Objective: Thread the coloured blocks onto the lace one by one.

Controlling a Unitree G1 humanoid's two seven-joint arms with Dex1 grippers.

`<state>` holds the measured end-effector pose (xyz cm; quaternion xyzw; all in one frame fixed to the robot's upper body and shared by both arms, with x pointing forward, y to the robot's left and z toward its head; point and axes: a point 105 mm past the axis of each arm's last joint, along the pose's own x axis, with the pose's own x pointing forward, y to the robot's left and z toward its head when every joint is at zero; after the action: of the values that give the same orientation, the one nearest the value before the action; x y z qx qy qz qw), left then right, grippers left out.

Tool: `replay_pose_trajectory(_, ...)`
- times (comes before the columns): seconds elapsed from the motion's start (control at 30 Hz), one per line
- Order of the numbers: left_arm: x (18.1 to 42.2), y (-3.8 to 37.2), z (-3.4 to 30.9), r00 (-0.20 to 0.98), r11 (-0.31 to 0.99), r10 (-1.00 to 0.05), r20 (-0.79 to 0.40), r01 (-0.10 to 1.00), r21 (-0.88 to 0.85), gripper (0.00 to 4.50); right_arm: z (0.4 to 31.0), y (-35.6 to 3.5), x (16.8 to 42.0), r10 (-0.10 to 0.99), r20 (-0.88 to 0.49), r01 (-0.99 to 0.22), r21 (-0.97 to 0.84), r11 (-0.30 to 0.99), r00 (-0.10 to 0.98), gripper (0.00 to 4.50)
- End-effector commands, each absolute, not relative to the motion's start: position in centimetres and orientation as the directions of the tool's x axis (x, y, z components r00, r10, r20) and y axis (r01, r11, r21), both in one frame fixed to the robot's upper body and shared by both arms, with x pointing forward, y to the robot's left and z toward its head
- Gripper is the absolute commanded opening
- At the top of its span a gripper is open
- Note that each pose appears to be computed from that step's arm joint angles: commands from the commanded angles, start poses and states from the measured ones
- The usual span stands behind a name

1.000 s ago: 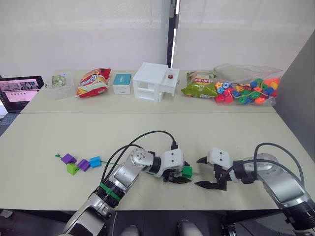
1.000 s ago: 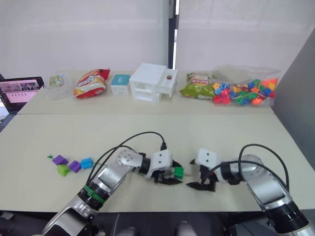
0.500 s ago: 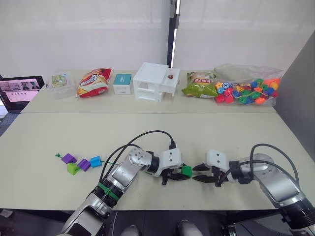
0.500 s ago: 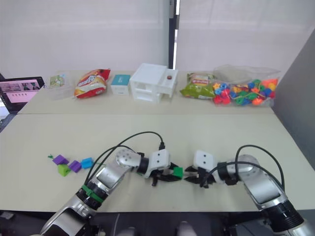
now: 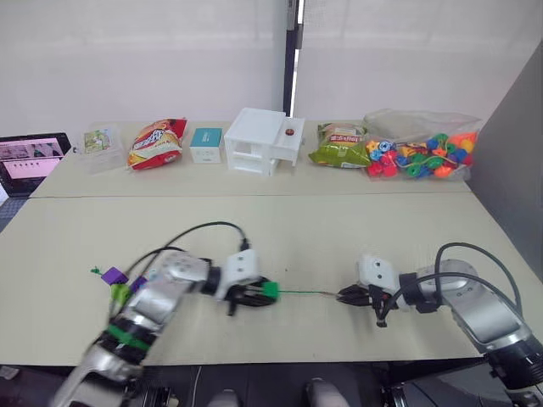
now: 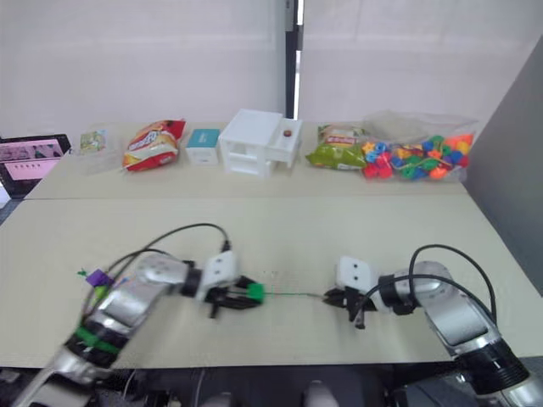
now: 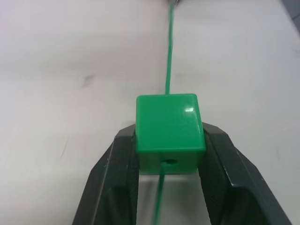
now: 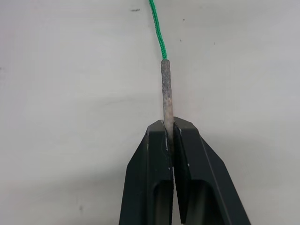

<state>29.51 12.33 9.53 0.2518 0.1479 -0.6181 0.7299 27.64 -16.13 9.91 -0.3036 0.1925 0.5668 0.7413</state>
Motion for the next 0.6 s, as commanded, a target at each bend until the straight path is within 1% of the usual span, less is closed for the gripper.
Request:
replay_pose_trajectory(0.03, 29.4, 17.3, 9.7, 0.232, 0.143, -0.772, -0.591, 0.97, 0.194, 1.2, 10.9, -16.7, 27.5, 0.726, -0.611, -0.946, -0.262, 0.189, 0.315, 0.0)
replay_pose_trajectory(0.07, 29.5, 18.8, 9.6, 0.254, 0.161, -0.744, -0.618, 0.966, 0.203, 1.2, 10.9, -16.8, 27.5, 0.724, -0.611, -0.945, -0.261, 0.197, 0.32, 0.0)
replay_pose_trajectory(0.13, 29.7, 20.6, 9.5, 0.275, 0.175, -0.713, -0.645, 0.96, 0.217, 1.2, 10.9, -17.0, 27.5, 0.723, -0.609, -0.943, -0.262, 0.205, 0.326, 0.0)
replay_pose_trajectory(0.2, 29.7, 21.5, 9.4, 0.28, 0.174, -0.701, -0.656, 0.959, 0.223, 1.2, 10.9, -17.0, 27.5, 0.722, -0.607, -0.942, -0.262, 0.21, 0.331, 0.0)
replay_pose_trajectory(0.27, 29.2, 24.3, 9.5, 0.28, 0.184, -0.649, -0.707, 0.96, 0.211, 1.2, 10.9, -17.4, 27.5, 0.715, -0.608, -0.937, -0.26, 0.231, 0.345, 0.0)
replay_pose_trajectory(0.33, 28.4, 25.9, 9.7, 0.264, 0.186, -0.625, -0.735, 0.964, 0.188, 1.2, 10.9, -17.9, 27.7, 0.703, -0.615, -0.933, -0.262, 0.247, 0.358, 0.0)
replay_pose_trajectory(0.43, 27.7, 26.5, 9.6, 0.248, 0.181, -0.619, -0.745, 0.968, 0.172, 1.2, 10.9, -18.8, 27.8, 0.684, -0.624, -0.925, -0.267, 0.269, 0.379, 0.0)
replay_pose_trajectory(0.6, 27.8, 26.4, 9.8, 0.257, 0.178, -0.622, -0.739, 0.966, 0.186, 1.2, 11.2, -19.0, 27.9, 0.687, -0.613, -0.92, -0.274, 0.278, 0.39, 0.0)
